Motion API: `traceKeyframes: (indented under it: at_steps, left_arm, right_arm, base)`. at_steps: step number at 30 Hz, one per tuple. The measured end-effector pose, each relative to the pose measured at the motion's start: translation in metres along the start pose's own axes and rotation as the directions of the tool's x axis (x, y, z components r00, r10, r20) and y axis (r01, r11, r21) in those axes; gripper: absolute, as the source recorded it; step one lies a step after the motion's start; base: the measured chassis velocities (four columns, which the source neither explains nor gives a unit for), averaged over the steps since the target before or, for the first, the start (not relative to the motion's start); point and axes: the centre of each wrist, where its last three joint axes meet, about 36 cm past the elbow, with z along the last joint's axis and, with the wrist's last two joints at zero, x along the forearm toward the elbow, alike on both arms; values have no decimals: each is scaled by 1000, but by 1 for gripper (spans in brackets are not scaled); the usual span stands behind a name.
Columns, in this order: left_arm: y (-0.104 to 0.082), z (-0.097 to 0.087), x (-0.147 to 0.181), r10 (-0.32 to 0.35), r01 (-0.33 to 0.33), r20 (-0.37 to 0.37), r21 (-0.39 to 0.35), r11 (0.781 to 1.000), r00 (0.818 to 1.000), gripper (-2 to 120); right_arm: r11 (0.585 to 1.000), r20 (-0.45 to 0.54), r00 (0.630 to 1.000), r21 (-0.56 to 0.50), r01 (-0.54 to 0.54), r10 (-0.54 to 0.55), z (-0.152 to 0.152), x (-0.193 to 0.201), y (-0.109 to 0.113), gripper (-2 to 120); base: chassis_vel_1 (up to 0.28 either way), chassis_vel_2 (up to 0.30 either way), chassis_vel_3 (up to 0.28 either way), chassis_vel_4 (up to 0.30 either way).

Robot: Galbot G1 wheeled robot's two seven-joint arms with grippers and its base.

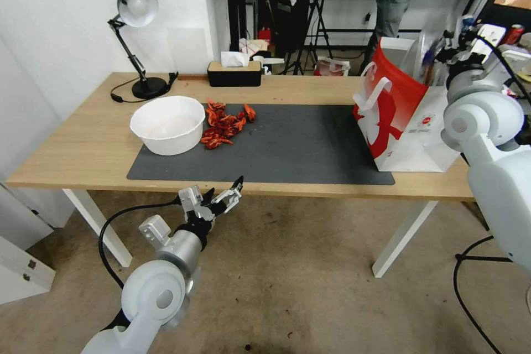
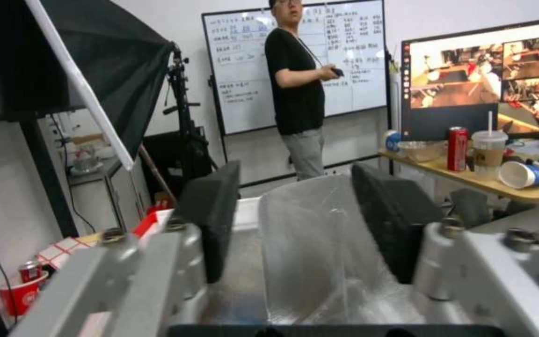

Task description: Close the takeout container lid, then place the container into the takeout bag.

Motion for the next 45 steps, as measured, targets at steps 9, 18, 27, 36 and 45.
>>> traceKeyframes:
  at_steps: [9, 18, 27, 36, 45]
  left_arm:
    - [13, 17, 3, -39, 63, 126, -196, 979, 991, 100]
    - [33, 32, 1, -61, 156, 245, -395, 905, 968, 100]
    - [41, 47, 5, -74, 195, 272, -448, 872, 959, 100]
    - [44, 54, 15, -110, 236, 280, -469, 851, 954, 100]
    - [44, 61, 23, -135, 256, 282, -452, 854, 950, 100]
  right_arm:
    - [995, 69, 994, -42, 92, -89, 0, 2, -2, 85]
    - [956, 195, 942, -49, 288, -274, 6, 16, -11, 100]
    - [870, 210, 849, 19, 493, -486, 26, 63, -22, 100]
    - [836, 111, 829, 66, 545, -549, 71, 122, -46, 100]
    - [858, 45, 857, 54, 511, -513, 122, 189, -59, 100]
  base:
    - [0, 0, 0, 0]
    - [0, 0, 0, 0]
    - [0, 0, 0, 0]
    - [0, 0, 0, 0]
    - [0, 0, 0, 0]
